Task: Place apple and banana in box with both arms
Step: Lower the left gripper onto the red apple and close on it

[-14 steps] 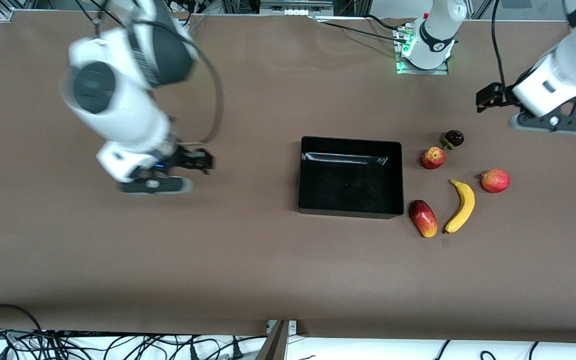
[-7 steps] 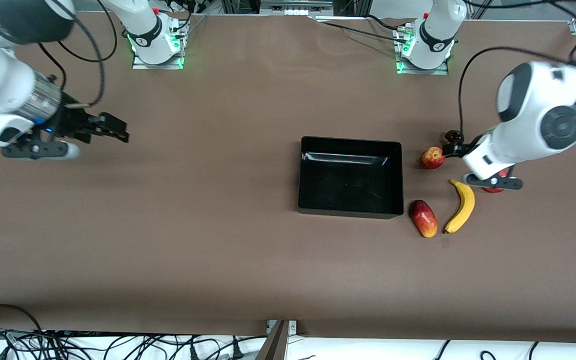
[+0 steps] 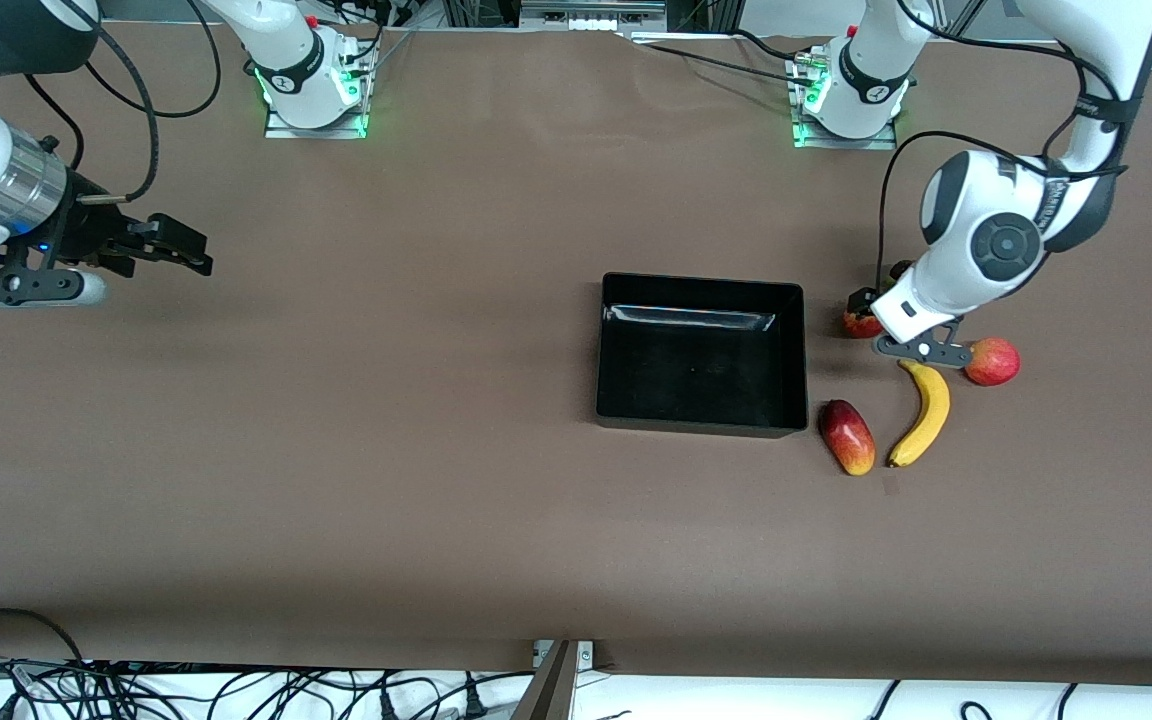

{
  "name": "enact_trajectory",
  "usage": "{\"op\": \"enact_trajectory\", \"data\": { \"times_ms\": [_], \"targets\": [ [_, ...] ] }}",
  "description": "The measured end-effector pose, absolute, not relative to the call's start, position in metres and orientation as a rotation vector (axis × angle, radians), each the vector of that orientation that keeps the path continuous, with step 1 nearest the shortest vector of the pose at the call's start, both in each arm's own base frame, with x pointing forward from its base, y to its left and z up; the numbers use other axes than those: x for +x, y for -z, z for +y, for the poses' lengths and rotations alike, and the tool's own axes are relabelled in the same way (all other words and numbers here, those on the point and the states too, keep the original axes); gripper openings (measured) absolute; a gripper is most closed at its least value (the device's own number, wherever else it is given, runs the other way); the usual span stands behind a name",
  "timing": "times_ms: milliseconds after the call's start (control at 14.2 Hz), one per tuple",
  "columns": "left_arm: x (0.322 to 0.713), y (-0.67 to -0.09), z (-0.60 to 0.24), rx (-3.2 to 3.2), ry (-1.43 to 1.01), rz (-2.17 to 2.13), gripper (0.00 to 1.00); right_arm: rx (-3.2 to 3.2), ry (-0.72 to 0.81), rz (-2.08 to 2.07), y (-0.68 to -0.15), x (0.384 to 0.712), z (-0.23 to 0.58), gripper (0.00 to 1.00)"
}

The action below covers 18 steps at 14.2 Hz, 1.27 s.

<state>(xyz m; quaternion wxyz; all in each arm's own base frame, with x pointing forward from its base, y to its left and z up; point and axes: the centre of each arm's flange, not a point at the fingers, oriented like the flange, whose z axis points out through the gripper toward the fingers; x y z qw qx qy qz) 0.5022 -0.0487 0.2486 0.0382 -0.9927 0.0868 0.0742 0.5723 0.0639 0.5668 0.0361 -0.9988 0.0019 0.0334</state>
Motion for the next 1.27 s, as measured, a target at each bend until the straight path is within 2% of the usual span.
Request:
{"op": "enact_trajectory", "data": {
  "times_ms": [282, 564, 634, 775, 846, 1057, 1269],
  "targets": [
    [0.473, -0.213, -0.050, -3.067, -0.151, 0.288, 1.00, -3.100, -0.126, -0.016, -0.570, 0.566, 0.064, 1.00],
    [0.463, -0.192, -0.050, -3.075, -0.142, 0.298, 1.00, -3.138, -0.113, -0.071, -0.573, 0.567, 0.057, 1.00],
    [0.463, -0.190, -0.051, -3.075, -0.145, 0.299, 0.93, -3.140, -0.110, -0.070, -0.573, 0.567, 0.056, 1.00],
    [0.462, -0.190, -0.051, -3.075, -0.146, 0.300, 0.71, -3.142, -0.103, -0.069, -0.574, 0.568, 0.055, 1.00],
    [0.463, -0.191, -0.051, -3.075, -0.143, 0.301, 0.66, -3.144, -0.093, -0.068, -0.576, 0.568, 0.055, 1.00],
    [0.470, -0.199, -0.051, -3.073, -0.132, 0.298, 0.66, -3.200, -0.016, -0.072, -0.597, 0.571, 0.048, 1.00],
    [0.499, -0.250, -0.058, -3.047, -0.189, 0.303, 0.66, -3.200, -0.013, -0.076, -0.598, 0.573, 0.050, 1.00]
  ]
}}
